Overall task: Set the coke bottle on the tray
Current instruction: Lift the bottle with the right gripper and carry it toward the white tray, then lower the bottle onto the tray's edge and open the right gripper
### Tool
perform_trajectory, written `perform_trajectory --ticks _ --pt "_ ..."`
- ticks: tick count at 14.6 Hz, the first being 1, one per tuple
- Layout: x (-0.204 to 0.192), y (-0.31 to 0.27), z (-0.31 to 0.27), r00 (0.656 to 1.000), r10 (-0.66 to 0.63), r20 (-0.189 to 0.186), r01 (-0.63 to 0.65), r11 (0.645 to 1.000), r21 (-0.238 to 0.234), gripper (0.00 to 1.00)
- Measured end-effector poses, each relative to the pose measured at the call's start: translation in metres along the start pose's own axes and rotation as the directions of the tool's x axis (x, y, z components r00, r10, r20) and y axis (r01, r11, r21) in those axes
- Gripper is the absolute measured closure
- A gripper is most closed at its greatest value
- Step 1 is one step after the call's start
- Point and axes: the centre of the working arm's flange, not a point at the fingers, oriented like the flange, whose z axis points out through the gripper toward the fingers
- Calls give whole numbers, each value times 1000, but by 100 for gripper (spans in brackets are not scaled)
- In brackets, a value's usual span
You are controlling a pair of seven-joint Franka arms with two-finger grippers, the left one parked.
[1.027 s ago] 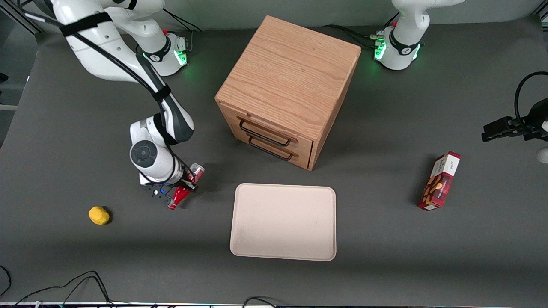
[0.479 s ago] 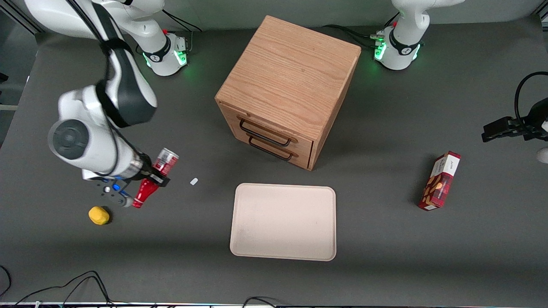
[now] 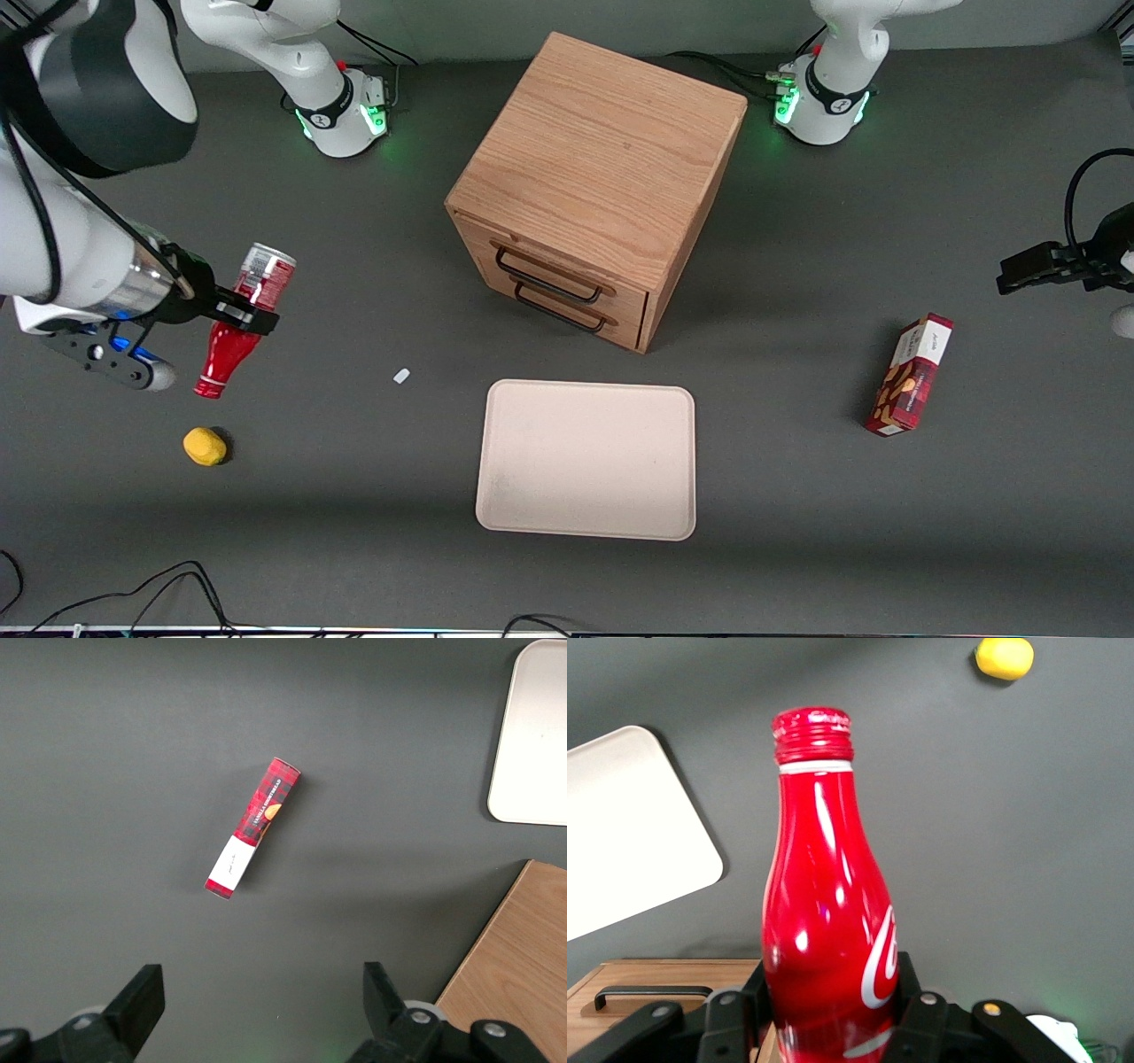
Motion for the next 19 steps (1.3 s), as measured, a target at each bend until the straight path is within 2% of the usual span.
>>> perform_trajectory --ticks 2,5,9,11,14,19 --pt "8 -16 17 1000 -19 15 19 1000 -6 45" --pt "16 -82 73 995 -89 36 90 996 -24 45" --pt "4 -187 169 984 -176 -30 176 984 17 45" --pt "1 -222 225 978 -202 -51 204 979 30 45" --pt "7 -242 284 963 -262 -70 265 964 35 45" --pt "22 -250 325 933 -337 -123 346 937 51 45"
